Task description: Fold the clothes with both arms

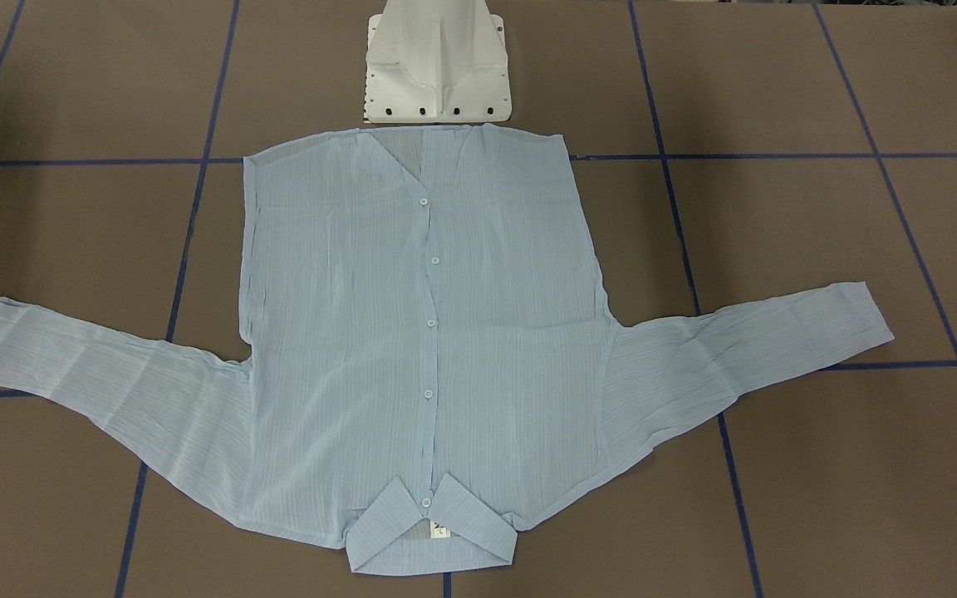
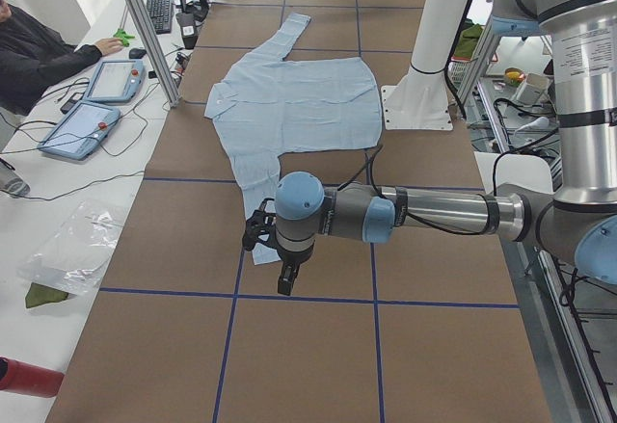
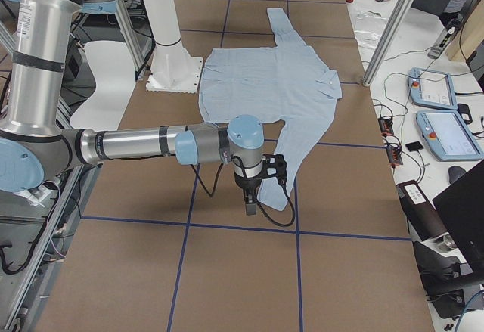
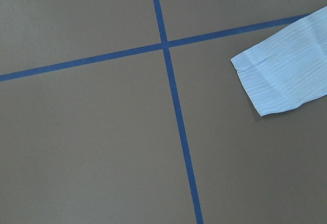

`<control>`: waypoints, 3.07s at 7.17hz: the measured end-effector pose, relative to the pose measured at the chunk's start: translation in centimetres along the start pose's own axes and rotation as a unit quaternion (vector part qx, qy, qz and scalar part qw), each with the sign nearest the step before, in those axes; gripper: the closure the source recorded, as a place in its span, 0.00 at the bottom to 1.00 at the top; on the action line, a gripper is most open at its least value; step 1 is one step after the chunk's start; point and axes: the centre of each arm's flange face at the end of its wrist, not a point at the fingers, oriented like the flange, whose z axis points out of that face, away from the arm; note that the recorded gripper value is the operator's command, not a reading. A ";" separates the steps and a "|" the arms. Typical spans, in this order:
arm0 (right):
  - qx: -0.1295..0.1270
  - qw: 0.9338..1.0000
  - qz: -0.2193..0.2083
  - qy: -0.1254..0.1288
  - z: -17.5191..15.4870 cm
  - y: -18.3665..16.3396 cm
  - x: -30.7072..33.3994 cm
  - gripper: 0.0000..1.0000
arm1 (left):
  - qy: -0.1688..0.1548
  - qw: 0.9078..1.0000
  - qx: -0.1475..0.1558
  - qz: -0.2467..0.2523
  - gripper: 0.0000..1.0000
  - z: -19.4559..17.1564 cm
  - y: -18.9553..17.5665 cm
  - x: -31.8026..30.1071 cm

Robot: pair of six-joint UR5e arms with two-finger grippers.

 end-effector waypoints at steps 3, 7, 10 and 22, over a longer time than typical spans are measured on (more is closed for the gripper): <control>0.081 0.995 -0.060 0.002 -2.1 -2.9 -1.8 0.00 | -0.012 0.991 0.098 0.096 0.00 -2.3 -2.5 2.0; 0.122 0.990 -0.070 -0.012 -2.4 -5.5 -2.4 0.00 | -0.027 0.954 0.220 0.200 0.00 -6.1 -9.8 4.9; 0.147 0.988 -0.030 -0.044 3.6 -7.6 -2.5 0.00 | -0.023 0.952 0.229 0.201 0.00 -6.2 -10.1 5.0; 0.172 0.982 -0.028 -0.070 21.9 -4.6 -4.6 0.52 | -0.024 0.951 0.231 0.205 0.00 -5.8 -9.0 4.7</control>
